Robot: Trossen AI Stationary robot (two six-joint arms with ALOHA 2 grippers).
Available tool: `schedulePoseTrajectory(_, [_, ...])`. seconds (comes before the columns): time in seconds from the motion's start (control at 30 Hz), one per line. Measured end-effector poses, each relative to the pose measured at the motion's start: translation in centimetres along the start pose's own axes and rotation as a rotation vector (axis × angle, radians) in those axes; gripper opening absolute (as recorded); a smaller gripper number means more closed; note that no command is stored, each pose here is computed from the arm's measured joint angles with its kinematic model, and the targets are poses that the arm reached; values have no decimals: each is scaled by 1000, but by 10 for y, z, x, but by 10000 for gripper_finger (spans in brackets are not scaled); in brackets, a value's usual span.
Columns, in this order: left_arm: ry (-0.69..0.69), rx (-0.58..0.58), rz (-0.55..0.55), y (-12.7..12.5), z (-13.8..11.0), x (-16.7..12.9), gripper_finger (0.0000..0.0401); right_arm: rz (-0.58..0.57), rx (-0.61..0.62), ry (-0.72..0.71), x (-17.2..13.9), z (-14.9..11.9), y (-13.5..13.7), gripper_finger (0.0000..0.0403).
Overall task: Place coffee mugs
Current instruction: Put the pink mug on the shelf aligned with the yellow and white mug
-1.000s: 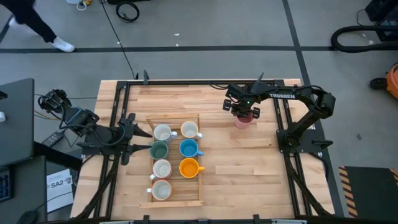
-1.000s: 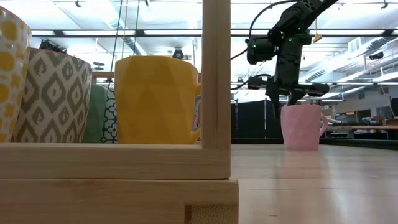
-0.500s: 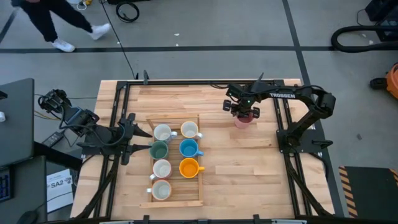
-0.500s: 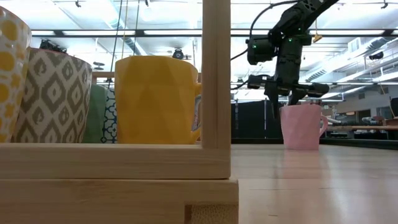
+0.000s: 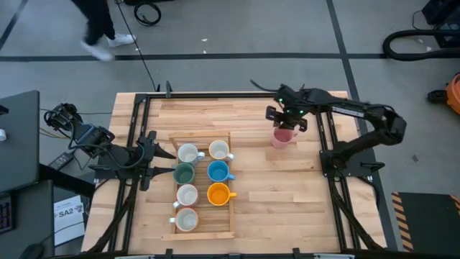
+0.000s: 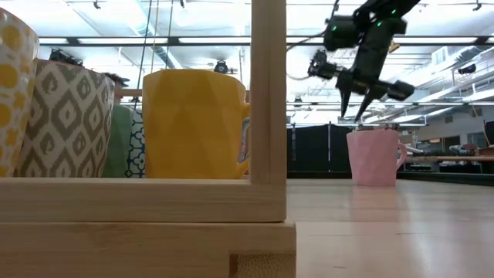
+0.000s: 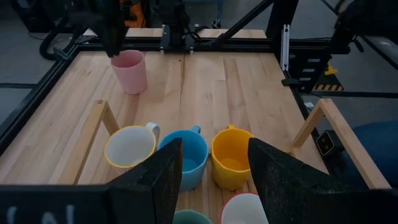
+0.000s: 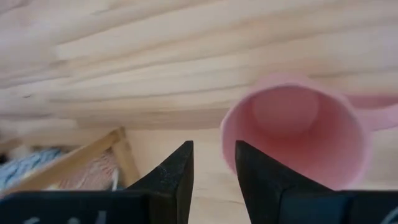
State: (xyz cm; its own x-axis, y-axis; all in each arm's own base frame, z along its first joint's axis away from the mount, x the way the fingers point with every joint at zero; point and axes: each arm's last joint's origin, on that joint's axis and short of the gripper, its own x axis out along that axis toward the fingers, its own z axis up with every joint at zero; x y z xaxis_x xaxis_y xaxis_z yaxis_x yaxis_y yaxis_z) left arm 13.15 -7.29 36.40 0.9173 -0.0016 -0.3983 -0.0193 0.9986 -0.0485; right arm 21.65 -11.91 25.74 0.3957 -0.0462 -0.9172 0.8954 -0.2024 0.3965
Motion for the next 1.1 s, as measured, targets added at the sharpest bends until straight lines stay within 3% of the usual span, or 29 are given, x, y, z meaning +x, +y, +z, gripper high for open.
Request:
schedulePoseTrajectory(0.1, [0, 0, 0, 0, 0, 0, 188, 64, -96, -29, -20, -1, -6, 124])
schedulePoseTrajectory(0.27, [0, 0, 0, 0, 0, 0, 188, 110, -459, -95, -52, -8, -22, 123])
schedulePoseTrajectory(0.53, [-1, -1, 0, 0, 0, 0, 188, 5, -1002, -105, -80, -22, -55, 123])
schedulePoseTrajectory(0.73, [-3, -7, -1, 0, 0, 0, 188, -163, -1209, -129, -79, -22, -68, 124])
schedulePoseTrajectory(0.93, [-4, -11, -1, 0, 0, 0, 188, -209, -1420, -70, -64, -21, -73, 122])
schedulePoseTrajectory(1.1, [-4, -11, -1, 0, 0, 0, 188, -243, -1520, -7, -45, -20, -82, 122])
